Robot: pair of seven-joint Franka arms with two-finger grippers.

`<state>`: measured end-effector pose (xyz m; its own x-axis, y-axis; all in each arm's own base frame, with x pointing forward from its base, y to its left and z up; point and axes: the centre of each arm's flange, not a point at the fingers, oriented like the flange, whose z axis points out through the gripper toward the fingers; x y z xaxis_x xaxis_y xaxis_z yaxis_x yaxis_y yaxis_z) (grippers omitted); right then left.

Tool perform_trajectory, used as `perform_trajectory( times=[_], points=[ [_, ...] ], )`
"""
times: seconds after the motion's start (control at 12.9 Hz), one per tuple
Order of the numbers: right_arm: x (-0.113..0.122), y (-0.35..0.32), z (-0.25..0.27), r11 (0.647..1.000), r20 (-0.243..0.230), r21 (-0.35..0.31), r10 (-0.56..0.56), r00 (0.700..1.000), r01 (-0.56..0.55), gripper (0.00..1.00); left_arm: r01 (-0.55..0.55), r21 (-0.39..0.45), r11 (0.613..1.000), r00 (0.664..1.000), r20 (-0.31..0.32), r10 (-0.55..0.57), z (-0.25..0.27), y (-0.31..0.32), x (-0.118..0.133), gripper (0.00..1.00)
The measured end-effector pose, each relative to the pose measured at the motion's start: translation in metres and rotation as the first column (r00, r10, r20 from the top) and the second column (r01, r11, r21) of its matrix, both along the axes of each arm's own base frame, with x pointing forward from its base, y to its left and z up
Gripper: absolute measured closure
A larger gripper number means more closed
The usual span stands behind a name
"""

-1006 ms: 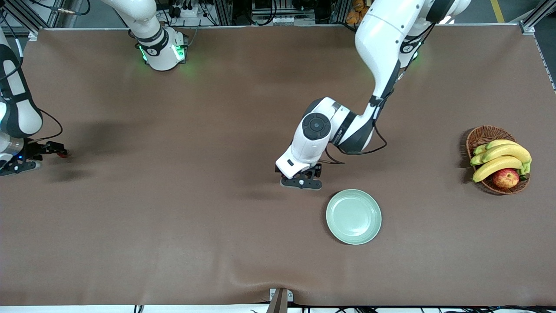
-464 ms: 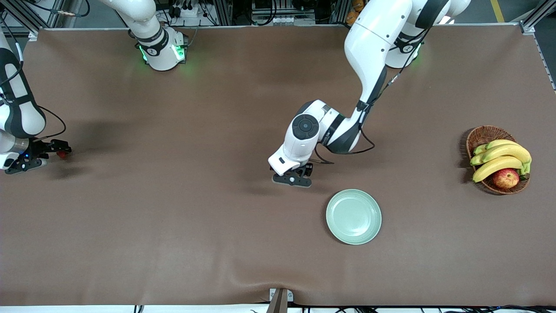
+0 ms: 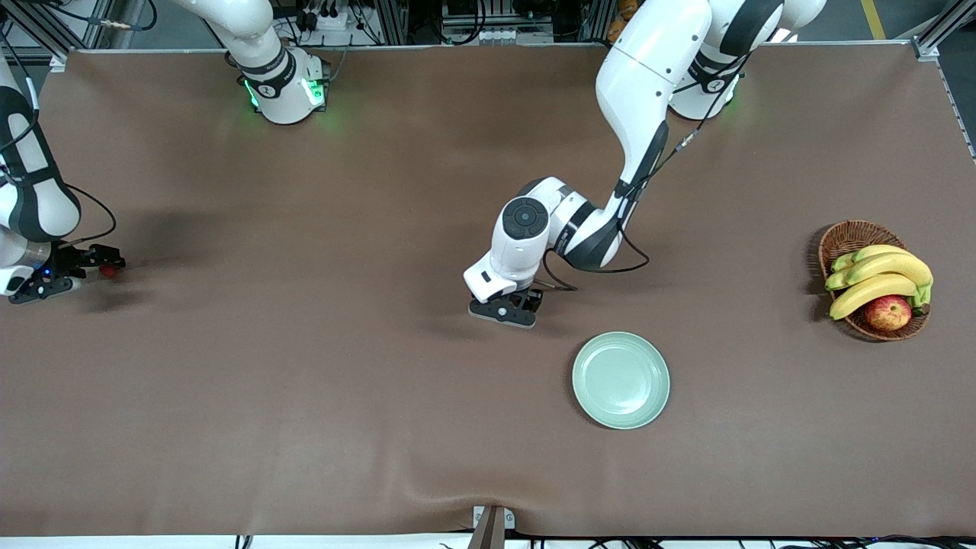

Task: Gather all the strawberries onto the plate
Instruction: 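Grasp the strawberry with the left gripper while the right gripper grasps another, then bring strawberries toward the plate with the left gripper and the right gripper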

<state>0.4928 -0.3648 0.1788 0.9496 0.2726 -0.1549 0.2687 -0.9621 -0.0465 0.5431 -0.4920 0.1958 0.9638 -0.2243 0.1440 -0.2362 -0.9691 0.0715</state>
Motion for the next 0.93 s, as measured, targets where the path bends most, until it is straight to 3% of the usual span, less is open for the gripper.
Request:
perform_trajectory(
  times=[0.08, 0.15, 0.54, 0.77, 0.85, 0.93],
  points=[
    [0.000, 0.000, 0.000, 1.000, 0.000, 0.000, 0.001, 1.000, -0.001, 0.04, 0.003, 0.002, 1.000, 1.000, 0.002, -0.003, 0.000, 0.000, 0.000, 0.25],
    [0.000, 0.001, 0.000, 1.000, 0.000, 0.001, 0.001, 1.000, -0.001, 0.12, 0.004, 0.003, 1.000, 1.000, 0.002, -0.004, 0.000, 0.000, 0.000, 0.25],
    [0.000, 0.002, 0.000, 1.000, -0.003, 0.003, 0.004, 1.000, -0.004, 0.67, 0.006, 0.008, 1.000, 1.000, -0.003, -0.006, -0.005, 0.001, 0.000, 0.35],
    [0.000, 0.009, -0.001, 1.000, -0.038, 0.026, 0.017, 0.999, -0.016, 0.68, 0.007, 0.009, 1.000, 1.000, -0.004, -0.007, -0.007, 0.001, -0.001, 0.47],
    [0.003, 0.014, 0.000, 0.999, -0.039, 0.032, 0.027, 0.999, -0.026, 0.68, 0.007, 0.009, 1.000, 1.000, -0.004, -0.007, -0.007, 0.001, -0.001, 0.47],
    [0.009, 0.022, 0.004, 0.999, -0.030, 0.036, 0.042, 0.999, -0.041, 0.69, 0.007, 0.009, 1.000, 1.000, -0.004, -0.007, -0.007, 0.001, -0.001, 0.53]
  ],
)
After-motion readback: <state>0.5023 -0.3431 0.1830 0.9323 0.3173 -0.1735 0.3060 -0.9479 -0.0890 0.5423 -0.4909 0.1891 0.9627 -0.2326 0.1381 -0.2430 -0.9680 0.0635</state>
